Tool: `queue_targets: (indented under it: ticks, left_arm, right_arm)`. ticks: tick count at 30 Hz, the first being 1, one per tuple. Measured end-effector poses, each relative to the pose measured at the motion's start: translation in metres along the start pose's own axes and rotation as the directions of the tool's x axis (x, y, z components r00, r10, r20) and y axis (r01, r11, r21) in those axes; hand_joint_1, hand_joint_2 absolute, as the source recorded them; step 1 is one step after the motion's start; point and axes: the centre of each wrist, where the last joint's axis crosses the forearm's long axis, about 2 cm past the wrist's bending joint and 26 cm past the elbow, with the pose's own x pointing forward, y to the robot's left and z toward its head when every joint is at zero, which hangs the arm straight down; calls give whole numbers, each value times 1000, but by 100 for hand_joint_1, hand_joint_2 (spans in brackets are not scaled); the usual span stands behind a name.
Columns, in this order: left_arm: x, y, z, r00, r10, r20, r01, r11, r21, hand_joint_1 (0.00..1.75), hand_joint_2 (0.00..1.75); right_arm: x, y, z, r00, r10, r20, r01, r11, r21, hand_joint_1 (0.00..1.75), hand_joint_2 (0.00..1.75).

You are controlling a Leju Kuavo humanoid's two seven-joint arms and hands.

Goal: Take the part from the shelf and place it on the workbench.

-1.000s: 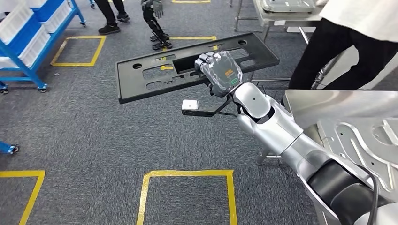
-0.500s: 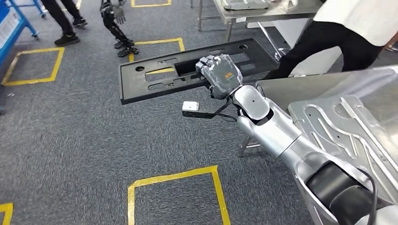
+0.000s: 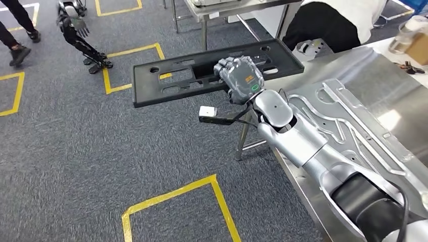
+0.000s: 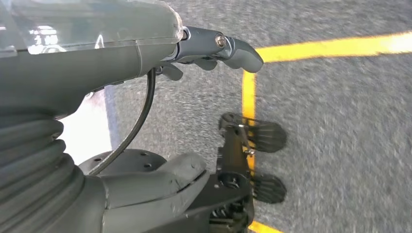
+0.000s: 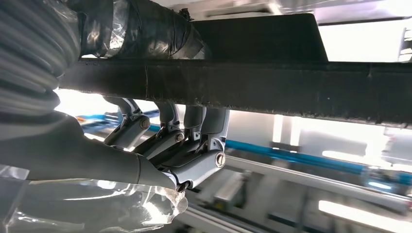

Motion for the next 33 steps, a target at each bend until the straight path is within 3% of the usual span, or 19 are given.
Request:
queue_targets:
  ticks: [10,24,33]
  left_arm:
    - [-10,5,5,1000,-11,-28,11,1000,0,0,175]
    - [-3,0,7,1000,17,-14,-18,1000,-21,0,175]
    - [-9,6,8,999,40,-21,-40,999,-7,0,175]
  right_arm:
    - [-29,-5,5,998,14,-67,-13,1000,18,175,175]
    - [-68,-16,1,989,57,-139,-51,998,45,175,175]
    - [-73,-4,10,983,69,-171,-56,995,80,175,175]
